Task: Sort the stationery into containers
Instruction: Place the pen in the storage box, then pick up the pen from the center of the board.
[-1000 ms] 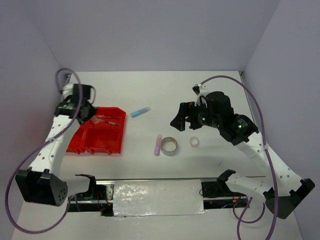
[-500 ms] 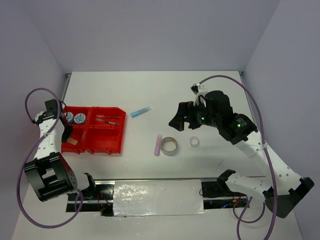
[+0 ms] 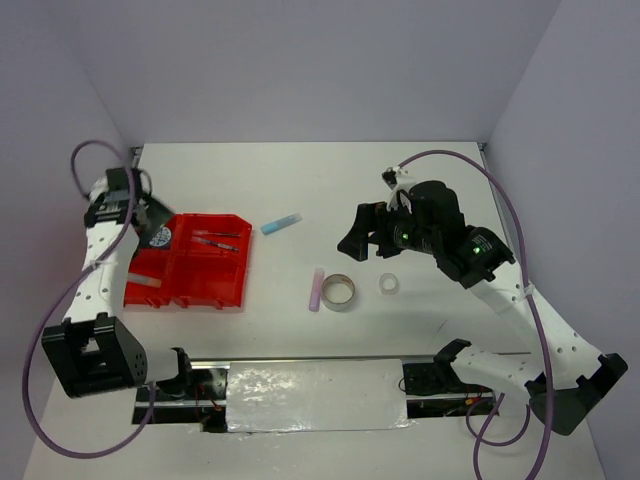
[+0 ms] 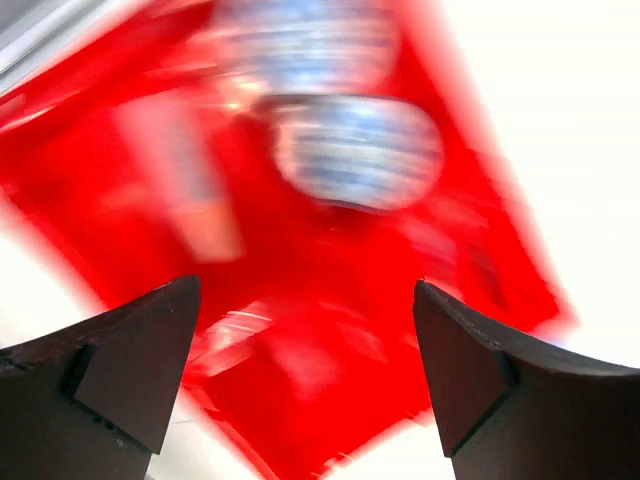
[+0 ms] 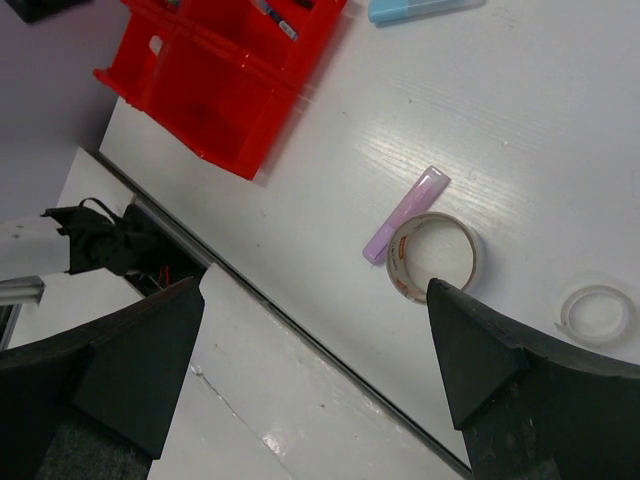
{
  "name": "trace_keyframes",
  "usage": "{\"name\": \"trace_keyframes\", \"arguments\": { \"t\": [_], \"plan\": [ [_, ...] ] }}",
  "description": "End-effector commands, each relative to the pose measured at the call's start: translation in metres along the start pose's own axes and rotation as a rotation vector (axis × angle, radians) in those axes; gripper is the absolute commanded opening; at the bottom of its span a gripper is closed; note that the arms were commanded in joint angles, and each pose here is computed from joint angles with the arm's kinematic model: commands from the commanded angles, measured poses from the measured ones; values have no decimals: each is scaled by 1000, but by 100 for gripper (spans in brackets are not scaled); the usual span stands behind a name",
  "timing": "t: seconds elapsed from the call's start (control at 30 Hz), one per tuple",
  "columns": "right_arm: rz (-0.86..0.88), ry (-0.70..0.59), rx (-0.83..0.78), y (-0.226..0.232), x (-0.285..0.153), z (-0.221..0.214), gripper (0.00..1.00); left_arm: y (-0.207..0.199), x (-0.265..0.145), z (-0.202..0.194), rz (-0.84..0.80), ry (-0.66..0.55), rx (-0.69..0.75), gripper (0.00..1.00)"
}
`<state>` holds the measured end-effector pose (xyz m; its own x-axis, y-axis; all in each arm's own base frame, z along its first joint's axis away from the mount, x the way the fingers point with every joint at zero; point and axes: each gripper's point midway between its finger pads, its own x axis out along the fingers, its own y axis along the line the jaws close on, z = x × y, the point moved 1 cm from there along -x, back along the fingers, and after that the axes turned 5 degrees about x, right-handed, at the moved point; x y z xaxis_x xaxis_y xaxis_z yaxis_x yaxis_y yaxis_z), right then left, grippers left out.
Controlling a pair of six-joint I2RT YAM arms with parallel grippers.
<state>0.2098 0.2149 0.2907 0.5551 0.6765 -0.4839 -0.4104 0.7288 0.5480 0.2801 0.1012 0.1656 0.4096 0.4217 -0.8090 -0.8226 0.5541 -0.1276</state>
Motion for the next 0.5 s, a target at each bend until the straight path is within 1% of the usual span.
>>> {"name": "trace_keyframes", "arguments": {
  "t": [0.0,0.03,0.07,0.1,0.13,0.17,0.2,0.23,0.27,0.33,0.37,0.4,0.43,0.47],
  "plan": [
    [-2,-87,-5,7,-7,21,100,-154,-78,12,-444,-159,360,99],
    [-6,-95,-5,7,-8,23,100,-181,-88,4,-518,-163,447,99],
    [-3,-102,-10,9,-10,25,100,-214,-79,-26,-597,-79,567,99],
    [1,-106,-14,10,-13,26,100,-238,-90,-46,-698,-47,663,99],
    [3,-115,-22,12,-16,30,100,-263,-102,-46,-802,-78,762,99],
    [-2,-110,-25,11,-19,28,100,-276,-85,-70,-840,-2,842,99],
    [0,-119,-32,12,-23,29,100,-288,-97,-91,-956,59,909,99],
    [-5,-115,-40,10,-26,27,100,-296,-97,-93,-986,36,980,99],
    [-7,-118,-44,10,-28,27,100,-301,-81,-104,-964,56,1027,99],
    [0,-131,-50,11,-36,25,100,-309,-70,-112,-954,26,1103,99],
    [-3,-124,-48,10,-38,22,100,-312,-52,-121,-919,48,1129,99],
    [2,-127,-50,10,-42,20,100,-316,-49,-123,-921,41,1162,99],
    [1,-125,-50,9,-44,18,100,-315,-32,-134,-884,76,1187,99],
    [-1,-125,-47,8,-45,16,100,-316,-25,-138,-863,79,1210,99]
  ]
}}
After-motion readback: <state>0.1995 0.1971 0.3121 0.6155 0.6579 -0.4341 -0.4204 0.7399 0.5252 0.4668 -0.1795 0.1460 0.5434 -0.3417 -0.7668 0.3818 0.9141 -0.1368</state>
